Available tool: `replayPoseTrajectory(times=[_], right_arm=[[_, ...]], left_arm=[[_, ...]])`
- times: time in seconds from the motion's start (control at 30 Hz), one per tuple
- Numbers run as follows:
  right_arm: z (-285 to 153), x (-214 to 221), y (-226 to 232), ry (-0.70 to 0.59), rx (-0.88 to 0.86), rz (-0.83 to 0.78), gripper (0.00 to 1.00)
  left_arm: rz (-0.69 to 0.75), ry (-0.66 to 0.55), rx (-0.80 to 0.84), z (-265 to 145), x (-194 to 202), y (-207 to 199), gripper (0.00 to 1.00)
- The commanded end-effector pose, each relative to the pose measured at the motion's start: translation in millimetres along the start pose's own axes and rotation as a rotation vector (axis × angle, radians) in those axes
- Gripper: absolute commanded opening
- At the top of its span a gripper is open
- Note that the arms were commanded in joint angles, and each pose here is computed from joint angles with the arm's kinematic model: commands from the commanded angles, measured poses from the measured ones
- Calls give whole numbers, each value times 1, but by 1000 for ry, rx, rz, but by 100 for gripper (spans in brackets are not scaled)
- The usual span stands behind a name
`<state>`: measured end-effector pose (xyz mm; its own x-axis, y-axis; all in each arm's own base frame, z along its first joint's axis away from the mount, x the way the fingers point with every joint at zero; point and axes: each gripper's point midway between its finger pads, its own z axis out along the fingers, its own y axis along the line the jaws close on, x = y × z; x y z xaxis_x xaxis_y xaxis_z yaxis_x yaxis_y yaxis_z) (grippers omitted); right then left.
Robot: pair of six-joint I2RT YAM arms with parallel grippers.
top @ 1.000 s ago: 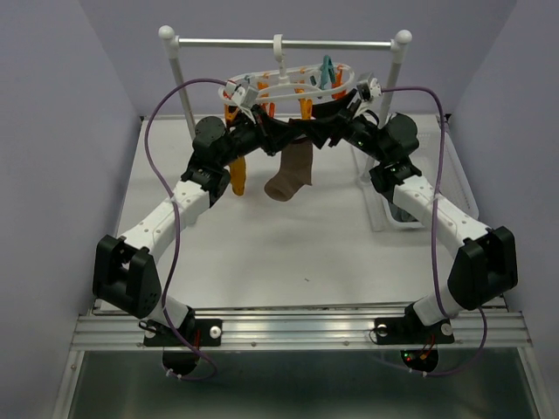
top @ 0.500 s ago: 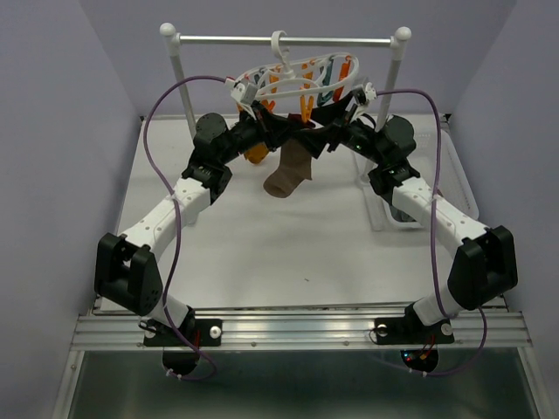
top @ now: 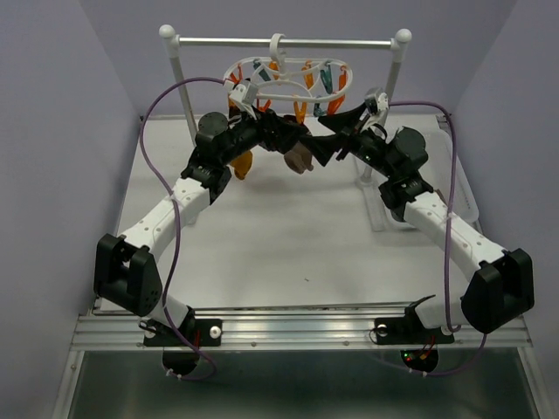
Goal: Clip the socks to the hanger
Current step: Clamp the sock onto the hanger.
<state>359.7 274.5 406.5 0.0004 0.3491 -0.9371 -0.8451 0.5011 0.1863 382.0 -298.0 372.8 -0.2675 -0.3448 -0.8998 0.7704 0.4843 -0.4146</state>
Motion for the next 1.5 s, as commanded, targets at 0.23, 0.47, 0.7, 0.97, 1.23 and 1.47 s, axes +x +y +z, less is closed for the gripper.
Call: replayPoseTrajectory(times=[0.23,0.47,0.7,0.97,1.23,1.47], right_arm=[[-38,5,-26,39,270,8,100],[-72,9,-35,30,416,19,100],[-106,-6,-66,-29,681,26,100],[-141,2,-96,-29,943,63,100],[-166,6,-116,3,1113,13,100],[-184,8,-137,19,1222,-15,100]], left_arm=[[212,-62,-37,-38,-39,-25,99],[257,-97,-266,-77,-52,-6,99],[255,-127,-326,-86,-60,-1,99],[227,-112,-268,-64,-56,0,99],[205,-119,-372,-52,-61,28,99],[169,-172,-469,-50,-80,60,99]])
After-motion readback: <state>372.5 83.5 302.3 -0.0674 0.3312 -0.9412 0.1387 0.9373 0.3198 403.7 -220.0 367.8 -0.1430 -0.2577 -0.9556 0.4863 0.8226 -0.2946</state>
